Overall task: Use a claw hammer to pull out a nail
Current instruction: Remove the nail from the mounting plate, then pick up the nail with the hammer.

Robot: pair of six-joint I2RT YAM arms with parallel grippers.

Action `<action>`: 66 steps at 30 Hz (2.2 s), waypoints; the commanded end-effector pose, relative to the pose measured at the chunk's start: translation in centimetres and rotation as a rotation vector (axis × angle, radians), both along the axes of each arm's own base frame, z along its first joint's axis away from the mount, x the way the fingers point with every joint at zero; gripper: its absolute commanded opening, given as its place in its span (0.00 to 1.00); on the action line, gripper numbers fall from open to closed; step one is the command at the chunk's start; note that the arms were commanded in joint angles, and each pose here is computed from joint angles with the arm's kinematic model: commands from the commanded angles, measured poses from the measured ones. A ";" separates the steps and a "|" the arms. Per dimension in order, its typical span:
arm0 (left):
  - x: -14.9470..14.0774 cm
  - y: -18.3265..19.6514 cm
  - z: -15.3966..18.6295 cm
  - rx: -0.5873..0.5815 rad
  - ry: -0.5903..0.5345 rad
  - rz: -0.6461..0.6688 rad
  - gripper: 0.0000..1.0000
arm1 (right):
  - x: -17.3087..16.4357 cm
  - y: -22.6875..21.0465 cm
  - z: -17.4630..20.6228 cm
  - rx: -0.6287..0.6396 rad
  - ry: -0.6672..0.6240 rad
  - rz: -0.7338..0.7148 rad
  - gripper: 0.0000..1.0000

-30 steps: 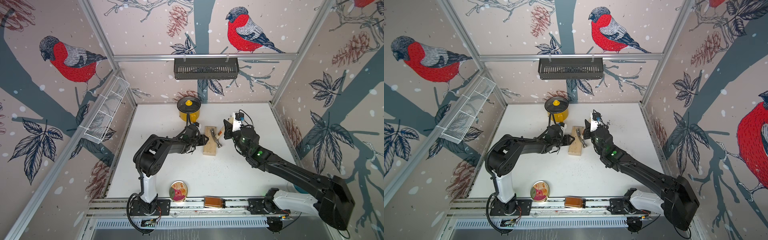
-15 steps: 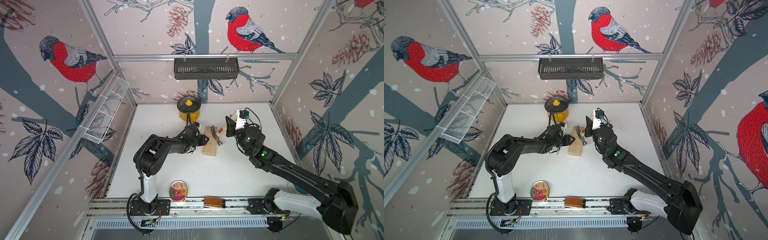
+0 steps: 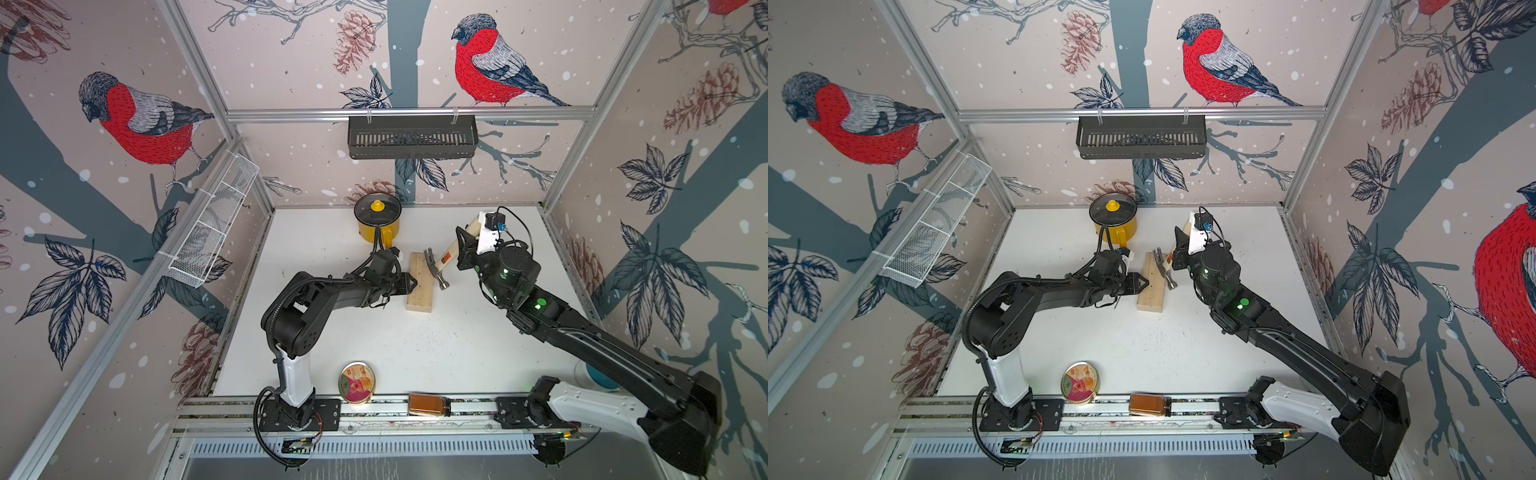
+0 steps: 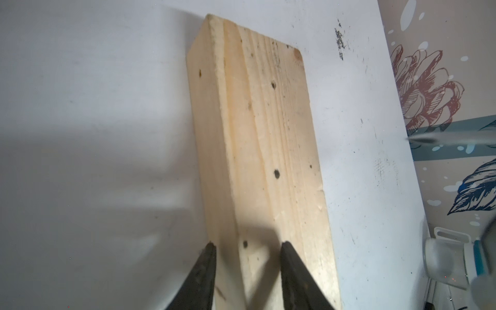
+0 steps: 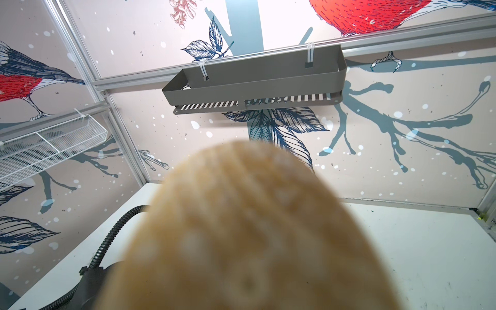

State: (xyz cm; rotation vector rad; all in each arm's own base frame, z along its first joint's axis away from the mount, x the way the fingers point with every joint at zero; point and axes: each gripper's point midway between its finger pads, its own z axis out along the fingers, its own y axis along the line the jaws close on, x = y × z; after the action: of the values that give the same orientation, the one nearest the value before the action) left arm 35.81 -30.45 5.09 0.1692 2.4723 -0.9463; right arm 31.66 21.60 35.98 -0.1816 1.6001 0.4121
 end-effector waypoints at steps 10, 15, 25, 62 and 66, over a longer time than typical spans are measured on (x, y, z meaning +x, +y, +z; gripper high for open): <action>0.0 2.2 3.5 0.109 -0.113 0.012 0.42 | 0.0 -0.2 2.5 0.059 -0.018 -0.009 0.00; -0.1 3.6 4.8 0.142 -0.173 0.047 0.43 | 0.3 -0.1 1.8 0.043 0.021 0.003 0.00; -0.9 6.2 7.9 0.135 -0.324 0.126 0.45 | 1.9 -0.4 0.8 0.082 0.135 0.079 0.00; -5.3 3.2 8.9 0.122 -0.531 -0.117 0.43 | 2.3 2.2 -0.3 0.105 0.339 0.414 0.00; -5.7 2.5 8.5 0.128 -0.535 -0.156 0.42 | 2.1 2.3 -0.1 0.107 0.341 0.421 0.00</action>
State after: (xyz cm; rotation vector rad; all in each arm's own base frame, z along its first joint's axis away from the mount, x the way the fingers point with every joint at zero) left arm 29.93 -27.09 12.57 0.5366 2.1008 -0.6714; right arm 33.85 23.19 33.28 -0.3781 1.9569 0.8232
